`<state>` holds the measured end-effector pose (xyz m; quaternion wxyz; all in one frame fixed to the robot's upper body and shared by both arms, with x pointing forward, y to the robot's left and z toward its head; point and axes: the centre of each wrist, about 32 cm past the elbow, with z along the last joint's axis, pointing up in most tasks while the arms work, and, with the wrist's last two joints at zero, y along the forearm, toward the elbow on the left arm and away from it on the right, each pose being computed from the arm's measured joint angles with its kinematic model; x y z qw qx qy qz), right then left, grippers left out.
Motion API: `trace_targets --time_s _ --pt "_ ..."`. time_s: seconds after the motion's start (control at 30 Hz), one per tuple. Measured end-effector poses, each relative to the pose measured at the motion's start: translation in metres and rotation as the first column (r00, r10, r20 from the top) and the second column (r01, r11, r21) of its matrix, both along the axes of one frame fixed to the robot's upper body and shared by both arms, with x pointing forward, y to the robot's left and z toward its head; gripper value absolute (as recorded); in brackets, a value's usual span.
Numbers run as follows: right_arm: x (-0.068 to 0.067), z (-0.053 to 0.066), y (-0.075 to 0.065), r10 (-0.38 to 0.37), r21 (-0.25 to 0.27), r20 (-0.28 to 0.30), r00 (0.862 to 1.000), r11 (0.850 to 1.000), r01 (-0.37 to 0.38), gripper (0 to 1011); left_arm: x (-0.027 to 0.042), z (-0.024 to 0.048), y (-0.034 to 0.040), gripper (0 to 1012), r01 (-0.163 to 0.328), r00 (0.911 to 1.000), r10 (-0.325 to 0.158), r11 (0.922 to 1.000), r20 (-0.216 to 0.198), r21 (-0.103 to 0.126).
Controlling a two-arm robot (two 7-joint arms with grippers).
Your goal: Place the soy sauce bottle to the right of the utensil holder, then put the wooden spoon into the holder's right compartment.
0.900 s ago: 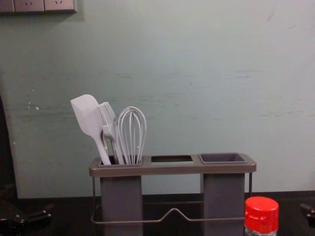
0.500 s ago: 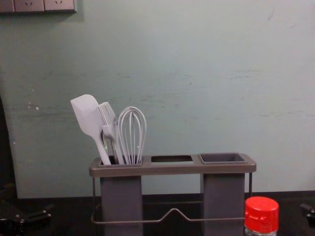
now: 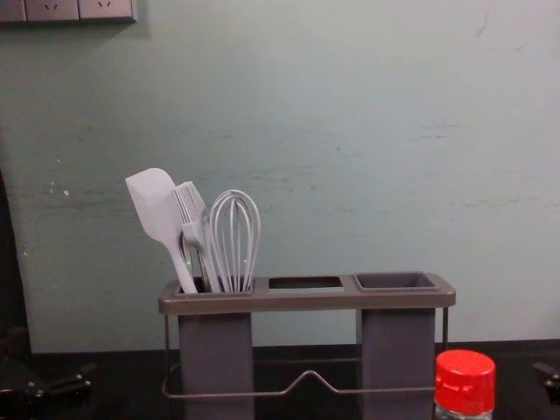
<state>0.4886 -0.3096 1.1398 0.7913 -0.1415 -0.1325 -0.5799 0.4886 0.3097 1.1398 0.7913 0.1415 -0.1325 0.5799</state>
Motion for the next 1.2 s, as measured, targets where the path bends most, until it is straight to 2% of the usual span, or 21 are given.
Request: trace_targets --time_s 0.53,0.77,0.97,1.07,1.2 --pt "-0.001 0.001 -0.001 -0.002 0.005 0.004 1.000 1.000 0.002 1000 0.0000 0.0000 0.0000 1005 0.000 1.0000 0.000 1.0000 0.000 0.000" --pt "-0.010 0.012 -0.007 -0.005 0.039 0.018 1.000 0.999 0.004 1002 0.0000 0.0000 0.0000 1005 0.000 1.0000 0.000 1.0000 0.000 0.000" --pt "-0.029 0.026 -0.016 0.013 0.080 0.016 1.000 0.997 -0.014 1000 0.0000 0.0000 0.0000 1005 0.000 1.0000 0.000 1.0000 0.000 0.000" --pt "-0.048 0.037 -0.026 0.038 0.131 -0.002 0.999 0.991 -0.038 1000 0.0000 0.0000 0.0000 1005 0.000 1.0000 0.000 1.0000 0.000 0.000" --pt "-0.069 0.045 -0.037 0.086 0.184 -0.023 0.996 0.980 -0.080 1000 0.0000 0.0000 0.0000 1005 0.000 1.0000 0.000 1.0000 0.000 0.000"
